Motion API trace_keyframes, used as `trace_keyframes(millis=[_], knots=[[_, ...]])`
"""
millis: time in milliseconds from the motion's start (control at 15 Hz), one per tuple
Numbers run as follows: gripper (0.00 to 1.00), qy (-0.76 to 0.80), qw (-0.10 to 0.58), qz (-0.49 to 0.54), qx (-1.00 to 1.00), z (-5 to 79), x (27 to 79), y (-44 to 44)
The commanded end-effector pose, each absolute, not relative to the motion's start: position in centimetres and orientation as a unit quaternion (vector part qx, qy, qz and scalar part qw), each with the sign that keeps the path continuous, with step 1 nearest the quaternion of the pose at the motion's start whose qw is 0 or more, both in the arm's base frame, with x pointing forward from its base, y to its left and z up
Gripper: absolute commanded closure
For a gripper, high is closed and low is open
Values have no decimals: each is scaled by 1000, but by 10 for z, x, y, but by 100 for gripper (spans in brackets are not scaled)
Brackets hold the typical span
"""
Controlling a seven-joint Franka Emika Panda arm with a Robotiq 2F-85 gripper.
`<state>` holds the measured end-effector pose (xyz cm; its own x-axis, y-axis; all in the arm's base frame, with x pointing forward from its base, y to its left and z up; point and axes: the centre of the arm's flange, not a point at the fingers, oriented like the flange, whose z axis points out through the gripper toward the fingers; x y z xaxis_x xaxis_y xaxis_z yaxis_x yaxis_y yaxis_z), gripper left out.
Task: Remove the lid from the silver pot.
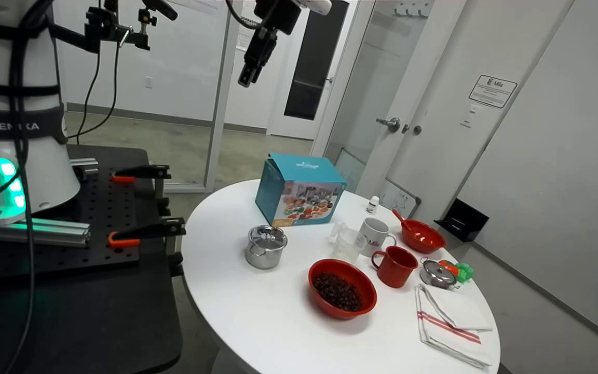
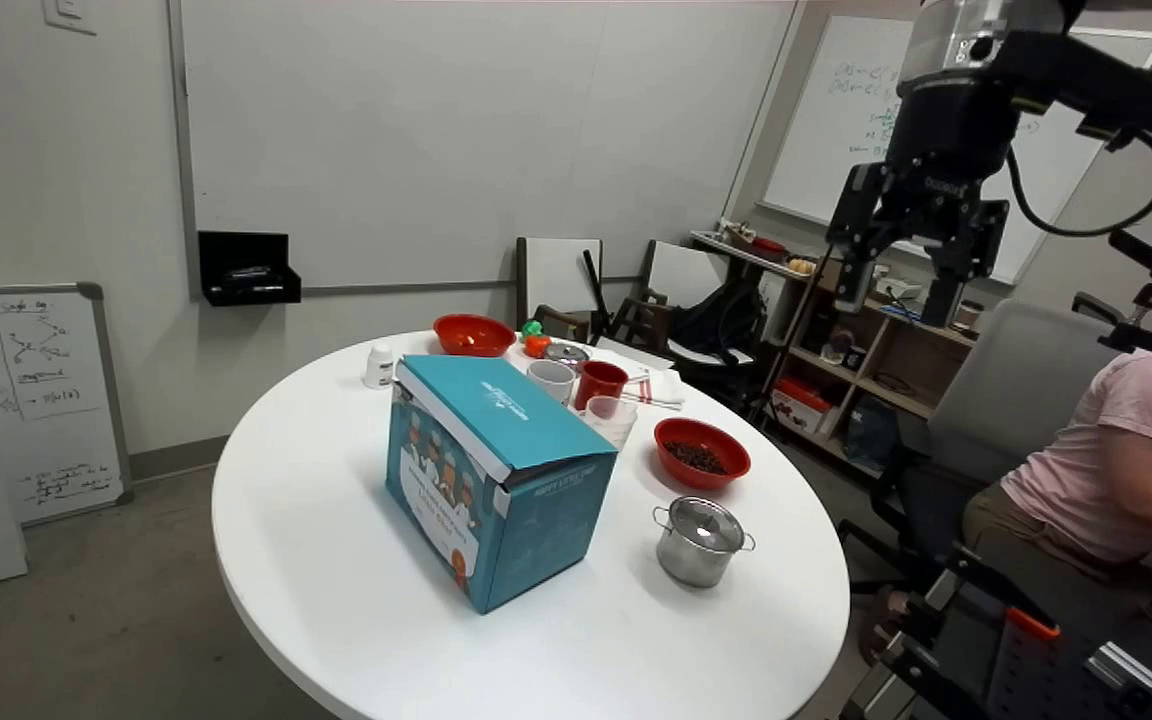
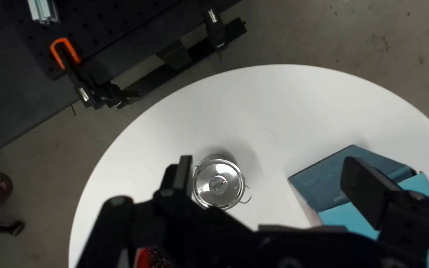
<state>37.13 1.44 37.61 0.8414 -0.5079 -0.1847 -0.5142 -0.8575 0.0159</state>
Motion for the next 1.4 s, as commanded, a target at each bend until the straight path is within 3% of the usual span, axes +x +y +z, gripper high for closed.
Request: trace_keyframes(millis=[0,333,400,867,1333], knots=[[0,349,-14,52,-936,336,361,9],[0,442,-69,-2,-894,318,362,-16],[0,406,-49,19,-912,321,360,-11],[0,427,-79,16,-901,313,386,-15],[0,470,-46,12,-881,282,419,-35]])
